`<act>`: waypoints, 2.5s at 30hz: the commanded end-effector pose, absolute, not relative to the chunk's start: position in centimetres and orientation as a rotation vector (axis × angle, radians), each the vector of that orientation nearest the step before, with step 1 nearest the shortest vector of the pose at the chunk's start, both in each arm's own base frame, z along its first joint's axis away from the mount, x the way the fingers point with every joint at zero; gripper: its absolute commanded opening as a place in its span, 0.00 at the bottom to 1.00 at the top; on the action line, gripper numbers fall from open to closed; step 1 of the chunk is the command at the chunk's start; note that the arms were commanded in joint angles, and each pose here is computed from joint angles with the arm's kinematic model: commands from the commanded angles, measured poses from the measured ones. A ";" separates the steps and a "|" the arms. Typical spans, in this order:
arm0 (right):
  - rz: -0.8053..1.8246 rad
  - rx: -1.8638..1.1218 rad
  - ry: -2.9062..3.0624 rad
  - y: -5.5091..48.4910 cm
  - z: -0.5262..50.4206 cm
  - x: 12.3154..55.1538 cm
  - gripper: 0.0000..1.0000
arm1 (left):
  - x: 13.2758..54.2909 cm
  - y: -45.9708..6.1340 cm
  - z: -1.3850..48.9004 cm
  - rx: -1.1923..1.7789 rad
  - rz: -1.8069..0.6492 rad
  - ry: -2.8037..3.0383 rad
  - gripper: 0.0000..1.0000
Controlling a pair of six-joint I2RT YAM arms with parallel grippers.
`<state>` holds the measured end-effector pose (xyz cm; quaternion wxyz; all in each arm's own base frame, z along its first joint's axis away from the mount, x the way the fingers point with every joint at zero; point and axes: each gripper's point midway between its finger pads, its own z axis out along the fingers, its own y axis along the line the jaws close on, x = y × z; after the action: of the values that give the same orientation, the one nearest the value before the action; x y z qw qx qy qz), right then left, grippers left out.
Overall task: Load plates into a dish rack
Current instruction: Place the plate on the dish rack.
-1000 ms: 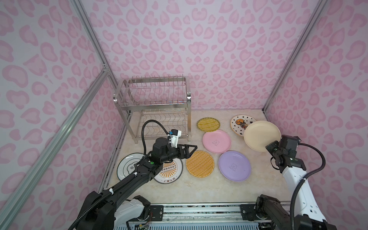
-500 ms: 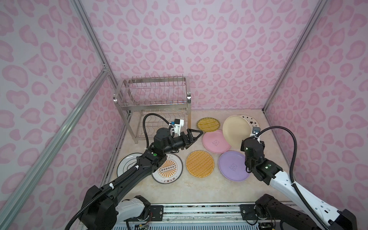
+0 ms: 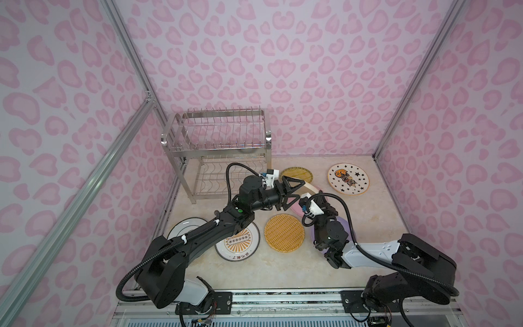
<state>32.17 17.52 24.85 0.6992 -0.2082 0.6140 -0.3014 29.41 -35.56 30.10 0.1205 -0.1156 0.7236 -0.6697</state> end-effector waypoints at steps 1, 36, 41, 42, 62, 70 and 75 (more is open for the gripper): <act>-0.667 -0.372 1.277 16.8 28.1 31.2 0.00 | 29.7 -35.1 29.1 -0.446 -1.941 2.123 0.83; -0.715 -0.515 1.241 18.9 27.4 29.9 0.00 | 32.0 -37.0 29.1 -0.492 -1.866 2.194 0.31; -0.711 -0.516 1.239 18.8 27.4 29.6 0.00 | 32.3 -37.2 28.9 -0.504 -1.848 2.203 0.28; -0.712 -0.516 1.240 18.7 27.4 29.6 0.00 | 32.3 -37.2 28.8 -0.508 -1.844 2.204 0.27; -0.586 -0.341 1.315 16.4 29.6 25.9 0.64 | 32.8 -38.7 30.9 -0.358 -1.791 2.143 0.03; -0.225 -0.350 1.563 14.8 28.1 23.4 1.00 | 33.7 -39.3 31.3 -0.220 -1.675 2.159 0.03; 0.068 0.000 1.632 6.6 29.1 22.7 1.00 | 32.8 -39.1 33.1 -0.024 -1.587 2.152 0.03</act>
<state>22.80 6.38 35.56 0.7625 0.0121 0.6457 -0.0384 33.61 -39.30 32.72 0.2033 -0.0681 0.7712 -0.5995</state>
